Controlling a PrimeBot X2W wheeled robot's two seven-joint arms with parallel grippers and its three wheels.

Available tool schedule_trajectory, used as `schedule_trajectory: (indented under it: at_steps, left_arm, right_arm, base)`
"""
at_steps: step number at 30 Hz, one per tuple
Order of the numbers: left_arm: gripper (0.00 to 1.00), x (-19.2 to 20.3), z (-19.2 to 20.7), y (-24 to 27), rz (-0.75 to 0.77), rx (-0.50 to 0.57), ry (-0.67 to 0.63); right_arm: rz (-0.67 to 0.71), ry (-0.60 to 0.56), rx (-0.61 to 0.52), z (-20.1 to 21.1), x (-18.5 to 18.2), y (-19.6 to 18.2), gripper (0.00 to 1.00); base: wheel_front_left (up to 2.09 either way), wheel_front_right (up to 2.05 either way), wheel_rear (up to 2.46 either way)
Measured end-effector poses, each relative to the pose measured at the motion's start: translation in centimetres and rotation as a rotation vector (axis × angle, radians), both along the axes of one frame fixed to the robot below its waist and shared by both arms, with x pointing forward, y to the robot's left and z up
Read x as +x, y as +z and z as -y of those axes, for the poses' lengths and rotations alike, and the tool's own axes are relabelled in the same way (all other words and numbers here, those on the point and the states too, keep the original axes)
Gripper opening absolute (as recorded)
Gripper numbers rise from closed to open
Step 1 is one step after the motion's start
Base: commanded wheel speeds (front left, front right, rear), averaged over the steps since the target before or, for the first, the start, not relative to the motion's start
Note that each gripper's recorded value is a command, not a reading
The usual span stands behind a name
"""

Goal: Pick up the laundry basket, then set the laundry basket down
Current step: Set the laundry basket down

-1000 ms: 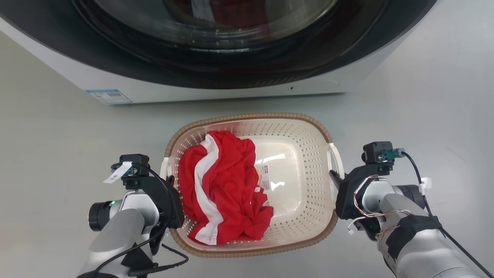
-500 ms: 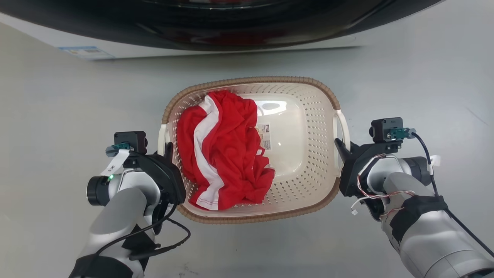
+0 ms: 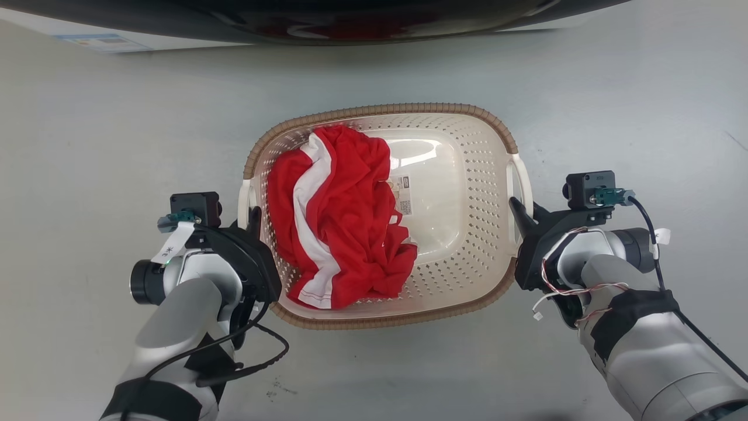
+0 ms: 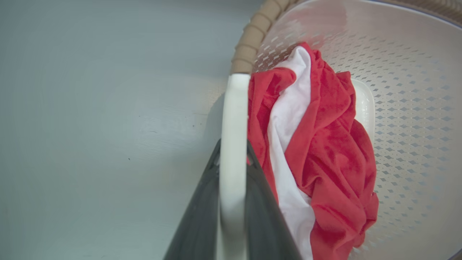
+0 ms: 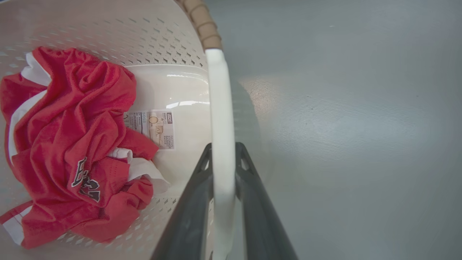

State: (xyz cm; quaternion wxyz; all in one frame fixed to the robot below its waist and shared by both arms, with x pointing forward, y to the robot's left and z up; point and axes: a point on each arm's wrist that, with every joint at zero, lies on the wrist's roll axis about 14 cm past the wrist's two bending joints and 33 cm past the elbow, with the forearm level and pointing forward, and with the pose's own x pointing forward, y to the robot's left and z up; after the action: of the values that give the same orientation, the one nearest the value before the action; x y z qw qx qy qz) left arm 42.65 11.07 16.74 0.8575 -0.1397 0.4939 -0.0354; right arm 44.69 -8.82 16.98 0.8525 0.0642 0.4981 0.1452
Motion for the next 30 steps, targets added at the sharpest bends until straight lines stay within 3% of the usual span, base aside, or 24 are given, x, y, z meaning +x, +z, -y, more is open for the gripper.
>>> schedule_trajectory:
  at_steps: [14,15,16,17,30]
  left_arm:
    - [0.00,-0.4,0.3,-0.9,-0.026,-0.011,-0.024]
    - [0.00,-0.5,0.3,-0.9,-0.026,-0.010,-0.026]
    - [0.54,-0.4,0.3,-0.9,-0.024,-0.010,-0.028]
    - [0.98,-0.4,0.3,-0.9,-0.021,-0.011,-0.031]
    - [1.00,0.6,0.4,1.0,0.047,-0.009,-0.047]
  right_arm:
    - [-0.005,-0.003,-0.004,0.2,0.0,-0.8,0.00]
    - [-0.003,-0.002,-0.002,0.2,0.0,-0.8,0.09]
    - [0.004,-0.002,-0.001,0.1,0.1,-0.7,0.62]
    - [0.008,0.001,-0.001,0.1,0.1,-0.7,1.00]
    - [0.126,0.019,-0.016,1.0,1.9,1.5,1.00]
  base:
    - [0.00,0.00,0.00]
    - [0.00,0.00,0.00]
    - [0.00,0.00,0.00]
    - [0.00,0.00,0.00]
    - [0.00,0.00,0.00]
